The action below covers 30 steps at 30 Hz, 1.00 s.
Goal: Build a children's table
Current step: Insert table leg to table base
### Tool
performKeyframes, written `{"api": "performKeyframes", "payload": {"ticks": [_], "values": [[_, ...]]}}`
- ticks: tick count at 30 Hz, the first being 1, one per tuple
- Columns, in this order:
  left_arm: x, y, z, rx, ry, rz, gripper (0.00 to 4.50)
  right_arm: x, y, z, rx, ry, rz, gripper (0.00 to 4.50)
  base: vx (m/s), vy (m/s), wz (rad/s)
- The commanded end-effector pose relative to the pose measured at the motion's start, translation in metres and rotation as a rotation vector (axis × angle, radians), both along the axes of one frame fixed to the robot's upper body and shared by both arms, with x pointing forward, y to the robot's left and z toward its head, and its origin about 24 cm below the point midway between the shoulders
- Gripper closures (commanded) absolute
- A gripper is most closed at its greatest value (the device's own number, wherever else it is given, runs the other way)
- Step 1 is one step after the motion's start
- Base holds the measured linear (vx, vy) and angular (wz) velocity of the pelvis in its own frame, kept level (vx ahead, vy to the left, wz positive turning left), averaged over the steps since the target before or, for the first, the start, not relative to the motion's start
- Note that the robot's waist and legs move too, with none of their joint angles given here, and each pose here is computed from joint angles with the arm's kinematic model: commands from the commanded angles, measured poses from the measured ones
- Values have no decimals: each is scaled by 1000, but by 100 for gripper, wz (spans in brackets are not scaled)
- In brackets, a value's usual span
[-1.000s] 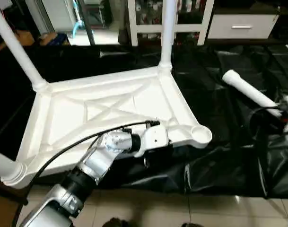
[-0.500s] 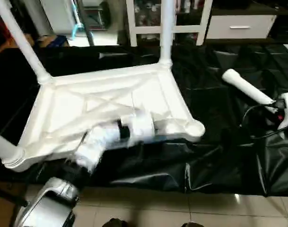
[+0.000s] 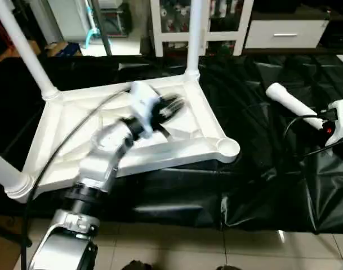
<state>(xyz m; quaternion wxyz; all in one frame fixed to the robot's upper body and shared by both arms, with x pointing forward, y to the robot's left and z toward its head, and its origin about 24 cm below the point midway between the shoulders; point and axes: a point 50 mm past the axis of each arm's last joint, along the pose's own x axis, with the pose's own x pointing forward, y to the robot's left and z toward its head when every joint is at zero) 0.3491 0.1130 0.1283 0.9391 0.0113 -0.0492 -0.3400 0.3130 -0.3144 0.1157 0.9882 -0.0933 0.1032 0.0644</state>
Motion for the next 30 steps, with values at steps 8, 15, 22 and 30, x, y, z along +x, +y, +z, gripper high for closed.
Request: {"api": "performKeyframes", "payload": {"ticks": [8, 15, 22, 30], "values": [[-14, 14, -16, 1, 60, 298, 324, -3, 23, 13, 105, -106, -11, 5, 0, 0, 0], [-28, 12, -21, -37, 99, 426, 324, -24, 67, 15, 163, -155, 88, 5, 5, -159, 9], [-36, -5, -29, -4, 98, 406, 324, -33, 71, 5, 171, -92, 54, 5, -36, -181, 0], [-41, -11, -19, -87, 80, 359, 324, -46, 86, -6, 201, -23, 96, 5, -72, -228, -8]]}}
